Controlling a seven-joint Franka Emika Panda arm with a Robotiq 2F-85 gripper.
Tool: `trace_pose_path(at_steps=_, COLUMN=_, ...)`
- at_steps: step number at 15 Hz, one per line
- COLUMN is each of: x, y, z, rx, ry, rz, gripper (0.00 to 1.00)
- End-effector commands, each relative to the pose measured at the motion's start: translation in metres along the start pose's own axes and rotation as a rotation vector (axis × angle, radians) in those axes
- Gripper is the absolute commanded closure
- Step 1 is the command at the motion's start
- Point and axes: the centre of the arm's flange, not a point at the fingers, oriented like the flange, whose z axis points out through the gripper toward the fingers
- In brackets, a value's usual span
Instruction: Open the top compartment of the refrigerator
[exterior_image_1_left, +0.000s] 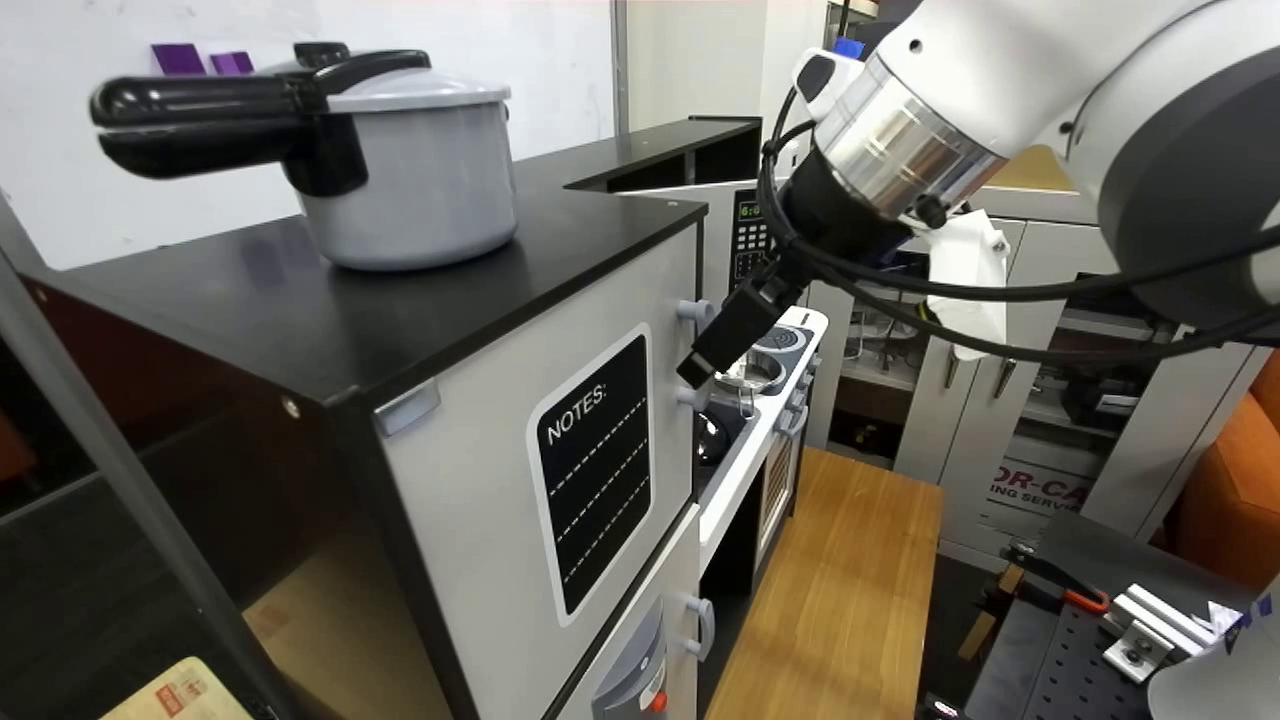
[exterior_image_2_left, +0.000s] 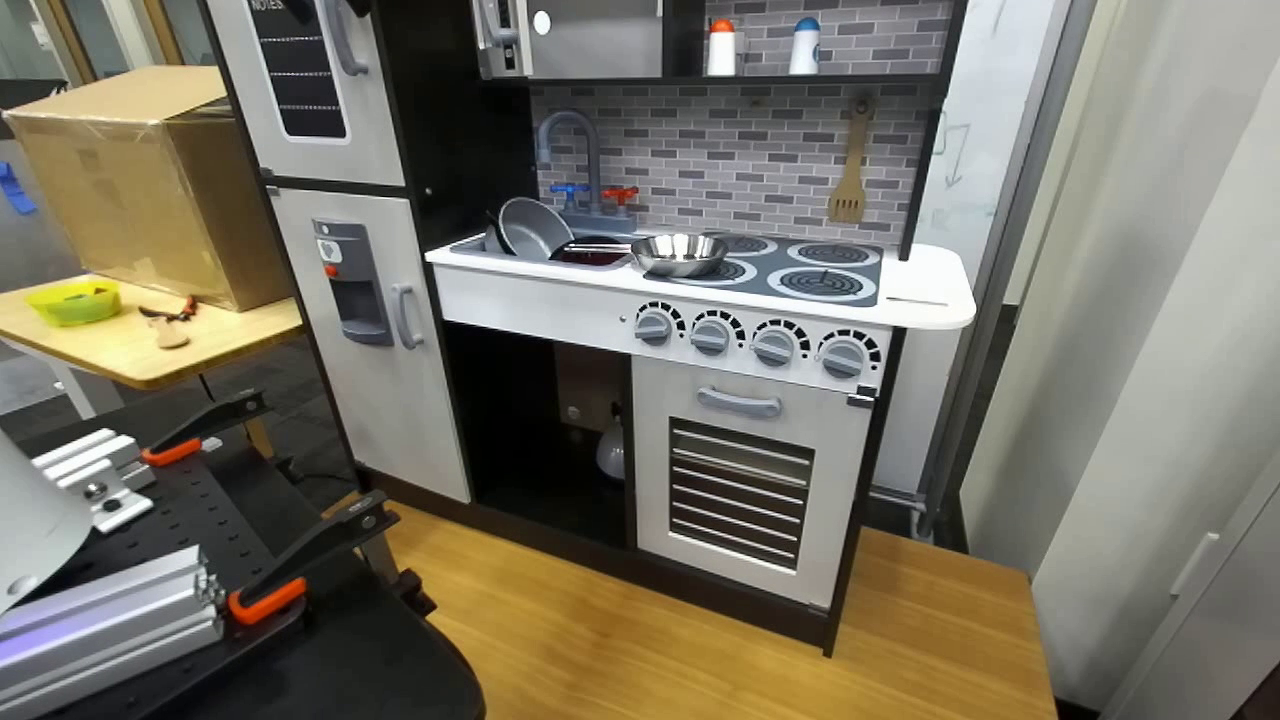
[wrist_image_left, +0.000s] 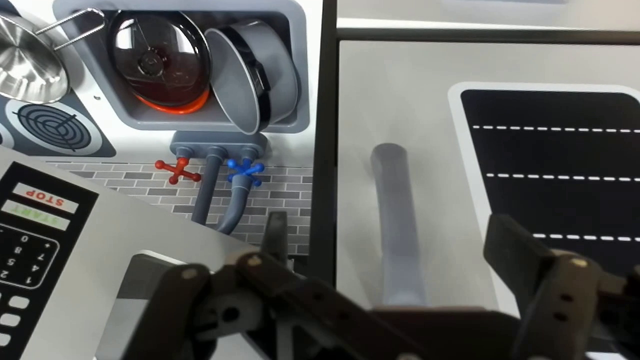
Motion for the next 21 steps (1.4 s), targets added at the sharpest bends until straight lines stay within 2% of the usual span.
trace_pose_path(at_steps=1, x=0.0130, y=-0.0005, z=0.0097, rx=0.011, ry=0.012, rz=-0.025, gripper=0.00)
trace_pose_path(at_steps=7, x=0.0191, y=-0.0031, z=0.0144, rx=0.017, ry=0.015, rz=-0.032, gripper=0.00)
trace_pose_path(at_steps=8, x=0.0190, y=-0.0033, z=0.0148, rx=0.020, ry=0.013, rz=-0.032, gripper=0.03)
trace_pose_path(at_steps=9, x=0.0184, y=-0.0035, z=0.0151, rx=0.022, ry=0.010, rz=-0.030, gripper=0.23)
trace_pose_path(at_steps=12, x=0.0168, y=-0.0034, z=0.0149, rx=0.023, ry=0.006, rz=-0.029, gripper=0.36)
trace_pose_path(at_steps=19, x=0.0132, y=-0.0004, z=0.0141, rx=0.017, ry=-0.007, rz=-0.029, gripper=0.86)
trace_pose_path(at_steps=21, x=0.0122, y=-0.0005, z=0.0137, rx=0.016, ry=-0.010, rz=-0.030, gripper=0.97)
